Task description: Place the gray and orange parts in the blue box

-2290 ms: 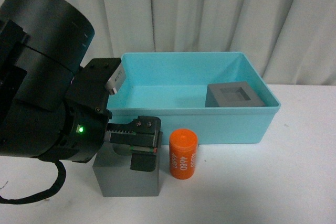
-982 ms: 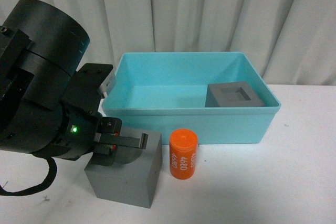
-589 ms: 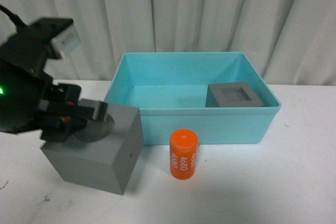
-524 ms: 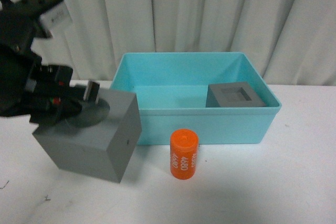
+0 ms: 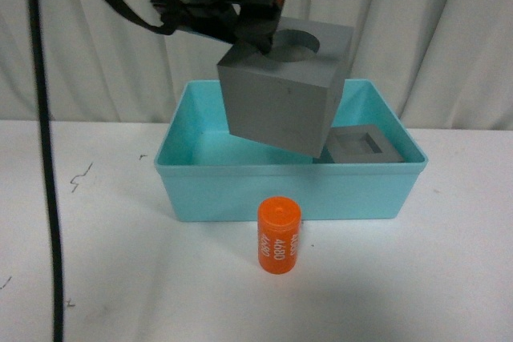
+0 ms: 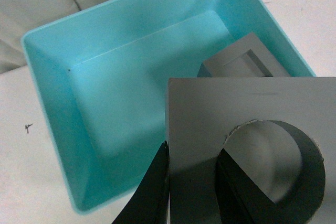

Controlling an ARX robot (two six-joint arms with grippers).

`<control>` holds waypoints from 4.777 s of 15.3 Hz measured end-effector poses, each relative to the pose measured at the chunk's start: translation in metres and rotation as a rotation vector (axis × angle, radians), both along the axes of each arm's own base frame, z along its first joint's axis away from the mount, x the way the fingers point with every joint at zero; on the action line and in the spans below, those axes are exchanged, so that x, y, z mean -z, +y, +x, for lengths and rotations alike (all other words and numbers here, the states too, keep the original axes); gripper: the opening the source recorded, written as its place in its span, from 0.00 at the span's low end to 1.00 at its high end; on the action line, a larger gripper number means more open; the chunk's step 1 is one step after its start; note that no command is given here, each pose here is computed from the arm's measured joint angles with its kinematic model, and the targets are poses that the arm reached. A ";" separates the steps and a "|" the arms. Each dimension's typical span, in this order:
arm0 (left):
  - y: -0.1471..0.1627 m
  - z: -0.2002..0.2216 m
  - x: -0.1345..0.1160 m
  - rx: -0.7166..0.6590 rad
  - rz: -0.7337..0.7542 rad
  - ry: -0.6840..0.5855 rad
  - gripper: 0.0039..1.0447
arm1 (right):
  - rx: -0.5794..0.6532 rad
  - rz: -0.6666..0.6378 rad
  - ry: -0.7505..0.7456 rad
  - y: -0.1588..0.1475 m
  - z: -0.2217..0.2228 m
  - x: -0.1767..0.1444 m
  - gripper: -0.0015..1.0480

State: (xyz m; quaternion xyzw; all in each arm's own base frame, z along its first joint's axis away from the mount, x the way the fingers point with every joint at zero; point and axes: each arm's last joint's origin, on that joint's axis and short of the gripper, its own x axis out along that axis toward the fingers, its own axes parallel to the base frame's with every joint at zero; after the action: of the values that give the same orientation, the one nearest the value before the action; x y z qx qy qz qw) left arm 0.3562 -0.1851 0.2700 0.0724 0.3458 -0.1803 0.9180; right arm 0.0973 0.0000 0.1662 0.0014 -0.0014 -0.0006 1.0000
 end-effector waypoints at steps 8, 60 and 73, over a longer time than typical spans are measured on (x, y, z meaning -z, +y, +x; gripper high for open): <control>-0.007 0.065 0.030 -0.187 -0.026 0.111 0.18 | 0.000 0.000 0.000 0.000 0.000 0.000 0.94; 0.185 -0.214 0.095 -0.374 -0.161 -0.698 0.01 | 0.000 0.000 0.000 0.000 0.000 0.000 0.94; 0.185 -0.241 0.100 -0.373 -0.165 -0.719 0.01 | 0.000 0.000 0.000 0.000 0.000 0.000 0.94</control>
State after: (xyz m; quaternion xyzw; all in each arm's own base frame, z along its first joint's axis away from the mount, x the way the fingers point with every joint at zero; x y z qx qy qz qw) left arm 0.1155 -0.0003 0.1700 -0.0072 -0.0052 -0.0014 1.0000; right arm 0.0973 0.0000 0.1662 0.0014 -0.0014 -0.0004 1.0000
